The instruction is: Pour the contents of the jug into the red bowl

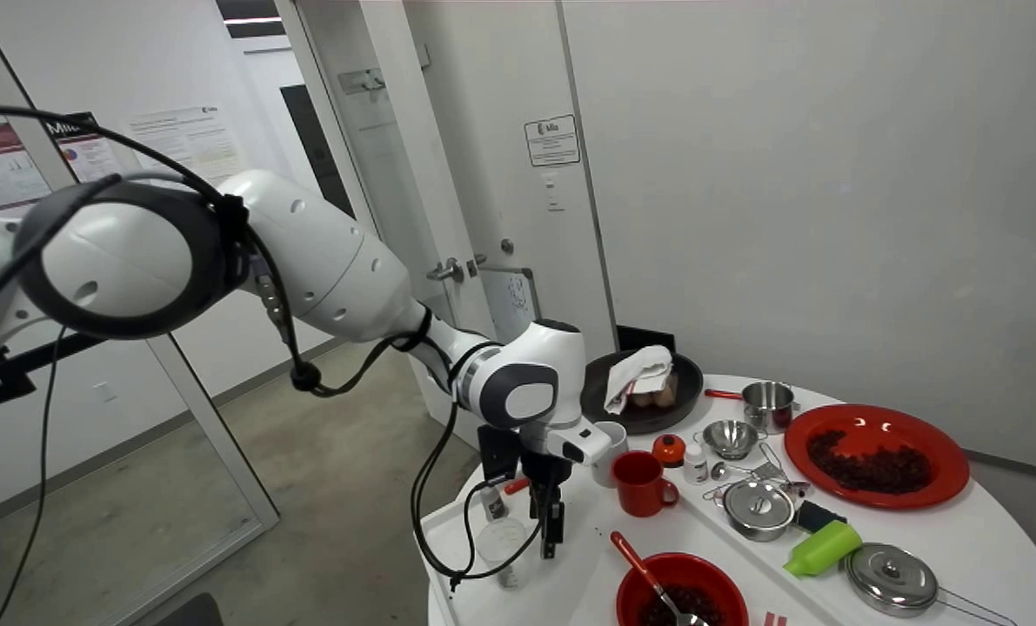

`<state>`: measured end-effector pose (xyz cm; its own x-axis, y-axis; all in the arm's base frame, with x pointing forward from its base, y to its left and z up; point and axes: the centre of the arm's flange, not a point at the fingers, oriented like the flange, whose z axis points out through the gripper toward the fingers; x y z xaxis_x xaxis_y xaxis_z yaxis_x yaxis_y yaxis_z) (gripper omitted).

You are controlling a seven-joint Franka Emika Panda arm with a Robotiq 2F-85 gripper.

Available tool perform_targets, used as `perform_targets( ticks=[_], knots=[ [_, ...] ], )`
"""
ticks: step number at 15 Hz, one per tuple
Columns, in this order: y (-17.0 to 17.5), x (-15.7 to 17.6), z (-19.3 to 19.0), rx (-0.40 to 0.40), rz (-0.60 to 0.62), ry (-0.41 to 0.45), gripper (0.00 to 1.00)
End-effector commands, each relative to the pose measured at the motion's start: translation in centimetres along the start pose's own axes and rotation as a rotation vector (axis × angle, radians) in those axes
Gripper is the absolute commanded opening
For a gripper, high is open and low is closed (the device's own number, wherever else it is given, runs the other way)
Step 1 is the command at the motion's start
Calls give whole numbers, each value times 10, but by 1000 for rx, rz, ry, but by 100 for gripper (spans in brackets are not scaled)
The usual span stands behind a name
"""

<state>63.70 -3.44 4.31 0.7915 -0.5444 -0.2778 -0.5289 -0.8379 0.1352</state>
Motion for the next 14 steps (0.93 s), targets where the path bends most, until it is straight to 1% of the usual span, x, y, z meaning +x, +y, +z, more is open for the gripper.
perform_targets(
  ticks=[1, 2, 3, 4, 5, 7, 8, 10, 13, 14],
  knots=[
    [-6, 12, 9, 12, 19, 5, 100],
    [-6, 12, 10, 15, 17, 4, 95],
    [-6, 12, 11, 18, 16, 3, 79],
    [-7, 12, 12, 21, 16, 3, 71],
    [-7, 13, 13, 24, 14, 3, 68],
    [-7, 13, 13, 30, 13, 2, 54],
    [-8, 13, 12, 33, 13, 1, 45],
    [-7, 12, 11, 41, 15, -1, 30],
    [-6, 10, 4, 71, 19, -16, 8],
    [-5, 9, 1, 84, 23, -22, 7]
  ],
)
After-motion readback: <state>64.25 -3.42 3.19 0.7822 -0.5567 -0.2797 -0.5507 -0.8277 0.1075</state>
